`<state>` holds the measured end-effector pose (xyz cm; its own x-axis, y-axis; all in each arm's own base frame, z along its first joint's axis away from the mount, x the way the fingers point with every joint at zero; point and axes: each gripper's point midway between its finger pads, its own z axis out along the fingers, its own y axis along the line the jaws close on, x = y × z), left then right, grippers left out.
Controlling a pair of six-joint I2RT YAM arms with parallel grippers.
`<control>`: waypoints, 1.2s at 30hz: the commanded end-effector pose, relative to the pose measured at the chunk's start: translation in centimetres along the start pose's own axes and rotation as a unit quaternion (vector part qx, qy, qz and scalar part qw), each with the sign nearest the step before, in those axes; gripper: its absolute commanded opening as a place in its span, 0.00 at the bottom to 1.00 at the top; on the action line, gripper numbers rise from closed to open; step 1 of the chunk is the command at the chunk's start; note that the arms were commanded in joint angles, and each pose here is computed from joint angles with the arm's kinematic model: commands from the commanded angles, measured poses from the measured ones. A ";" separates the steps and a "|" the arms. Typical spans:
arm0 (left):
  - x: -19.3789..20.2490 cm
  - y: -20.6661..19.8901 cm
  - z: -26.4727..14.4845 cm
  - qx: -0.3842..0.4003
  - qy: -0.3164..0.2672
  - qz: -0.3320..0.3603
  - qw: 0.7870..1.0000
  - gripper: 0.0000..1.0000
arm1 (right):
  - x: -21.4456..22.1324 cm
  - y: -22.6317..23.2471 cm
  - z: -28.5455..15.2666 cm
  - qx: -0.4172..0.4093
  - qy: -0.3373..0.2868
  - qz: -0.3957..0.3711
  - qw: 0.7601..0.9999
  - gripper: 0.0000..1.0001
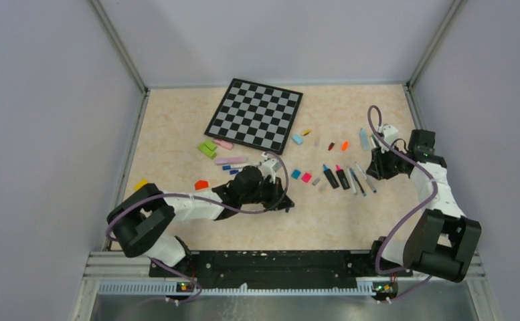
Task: Open the pen caps
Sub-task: Place the pen cap at the center of the board.
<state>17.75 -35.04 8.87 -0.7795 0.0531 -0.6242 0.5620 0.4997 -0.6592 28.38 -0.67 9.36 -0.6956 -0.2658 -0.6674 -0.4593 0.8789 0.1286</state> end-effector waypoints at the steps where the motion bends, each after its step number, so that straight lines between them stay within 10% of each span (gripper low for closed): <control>1: -2.8 -2.8 1.7 0.047 -0.017 0.013 0.999 0.00 | -3.0 0.5 -1.6 -0.002 -0.067 -0.030 0.997 0.31; 12: -7.8 -3.7 7.4 0.026 -0.002 0.036 0.999 0.00 | -4.1 1.4 -2.5 -0.007 -0.096 -0.044 0.994 0.31; 36: -4.4 -1.1 17.4 -0.094 0.118 0.062 0.987 0.08 | -4.3 1.2 -2.6 0.001 -0.100 -0.043 0.994 0.31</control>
<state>24.51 -50.60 4.99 -0.7889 0.3010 -0.5358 0.5927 0.6030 -0.5339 29.16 0.70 13.39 -0.5637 -0.2619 -0.7833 -0.5124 0.8547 0.0830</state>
